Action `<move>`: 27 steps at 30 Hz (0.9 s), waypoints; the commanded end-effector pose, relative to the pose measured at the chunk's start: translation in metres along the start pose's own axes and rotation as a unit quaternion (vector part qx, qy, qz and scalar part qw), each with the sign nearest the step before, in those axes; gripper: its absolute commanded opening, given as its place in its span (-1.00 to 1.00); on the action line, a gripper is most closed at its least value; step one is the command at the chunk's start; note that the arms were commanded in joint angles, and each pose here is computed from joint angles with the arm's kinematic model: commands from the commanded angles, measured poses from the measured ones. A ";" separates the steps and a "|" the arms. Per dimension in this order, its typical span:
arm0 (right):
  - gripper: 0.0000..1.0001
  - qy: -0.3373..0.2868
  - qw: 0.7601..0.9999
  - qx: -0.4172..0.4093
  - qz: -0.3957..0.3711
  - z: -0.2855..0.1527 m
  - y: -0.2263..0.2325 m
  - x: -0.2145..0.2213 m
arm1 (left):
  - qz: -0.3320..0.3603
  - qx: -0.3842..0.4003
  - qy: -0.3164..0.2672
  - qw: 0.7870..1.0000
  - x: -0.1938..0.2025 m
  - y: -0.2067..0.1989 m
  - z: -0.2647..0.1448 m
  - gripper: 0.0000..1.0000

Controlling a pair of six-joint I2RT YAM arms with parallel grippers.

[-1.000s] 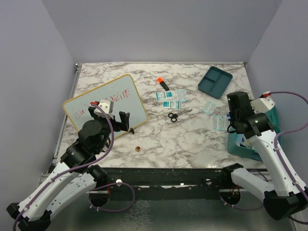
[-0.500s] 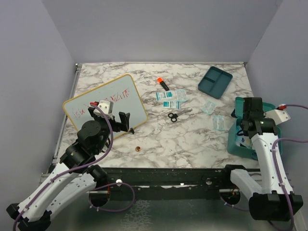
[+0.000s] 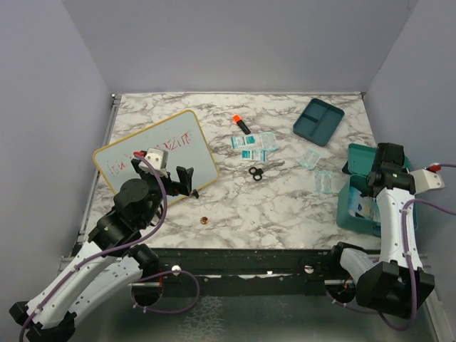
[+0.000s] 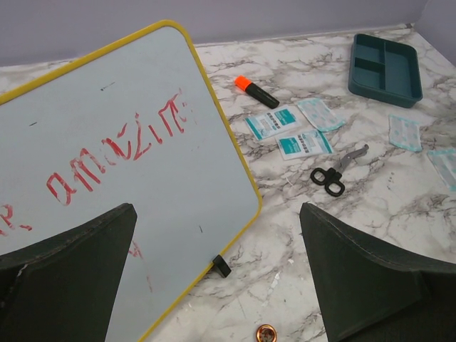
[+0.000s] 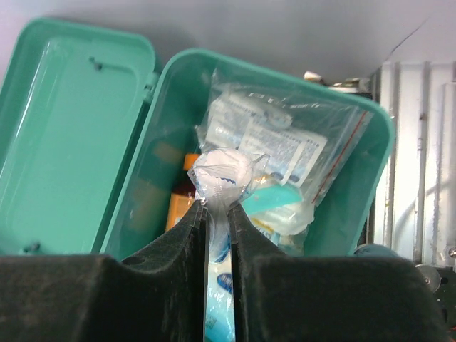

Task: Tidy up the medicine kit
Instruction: Place the medical item at the medicine box.

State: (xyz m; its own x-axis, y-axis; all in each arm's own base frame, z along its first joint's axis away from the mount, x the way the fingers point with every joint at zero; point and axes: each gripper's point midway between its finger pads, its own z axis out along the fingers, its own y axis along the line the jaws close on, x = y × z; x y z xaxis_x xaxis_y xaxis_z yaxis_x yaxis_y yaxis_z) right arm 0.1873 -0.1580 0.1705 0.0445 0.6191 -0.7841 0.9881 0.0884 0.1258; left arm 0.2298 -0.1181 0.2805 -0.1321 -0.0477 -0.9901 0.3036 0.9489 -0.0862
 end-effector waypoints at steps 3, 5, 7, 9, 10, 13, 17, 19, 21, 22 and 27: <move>-0.62 -0.081 0.993 0.060 0.054 0.009 -0.017 -0.045 | -0.001 0.022 0.008 1.000 0.006 -0.010 0.004 0.98; -0.62 -0.082 0.993 0.064 0.063 0.016 -0.018 -0.049 | -0.001 0.022 0.008 1.000 0.006 -0.010 0.004 0.98; -0.62 -0.083 0.993 0.061 0.060 0.023 -0.018 -0.049 | -0.001 0.021 0.008 1.000 0.006 -0.010 0.004 0.98; -0.62 -0.090 0.991 0.071 0.062 0.027 -0.023 -0.048 | 0.000 0.020 0.008 1.000 0.006 -0.009 0.004 0.98; -0.62 -0.095 0.991 0.075 0.063 0.028 -0.025 -0.048 | 0.000 0.020 0.010 1.000 0.007 -0.009 0.005 0.98; -0.63 -0.111 0.987 0.094 0.063 0.033 -0.030 -0.049 | 0.002 0.021 0.013 1.000 0.008 -0.010 0.006 0.98; -0.63 -0.094 0.987 0.114 0.058 0.044 -0.033 -0.035 | 0.002 0.021 0.013 1.000 0.008 -0.011 0.006 0.98; -0.63 -0.087 0.987 0.123 0.054 0.051 -0.037 -0.026 | 0.002 0.020 0.014 1.000 0.009 -0.010 0.006 0.98; -0.63 -0.084 0.987 0.129 0.049 0.056 -0.039 -0.019 | 0.002 0.020 0.013 1.000 0.009 -0.010 0.006 0.98; -0.63 -0.081 0.987 0.131 0.046 0.059 -0.040 -0.017 | 0.002 0.020 0.014 1.000 0.009 -0.010 0.006 0.98; -0.63 -0.055 0.989 0.132 0.035 0.071 -0.040 -0.003 | 0.001 0.014 0.009 1.000 0.007 -0.007 0.004 0.98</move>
State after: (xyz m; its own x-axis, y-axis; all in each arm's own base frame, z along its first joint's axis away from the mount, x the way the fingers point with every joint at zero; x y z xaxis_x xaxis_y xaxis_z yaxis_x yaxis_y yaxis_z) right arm 0.1566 -0.2120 0.1326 0.0919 0.5297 -0.8432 0.9891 -0.1463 0.0159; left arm 0.2322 -0.1245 0.2733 -0.1567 -0.0277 -0.9873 0.3195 0.9444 -0.0773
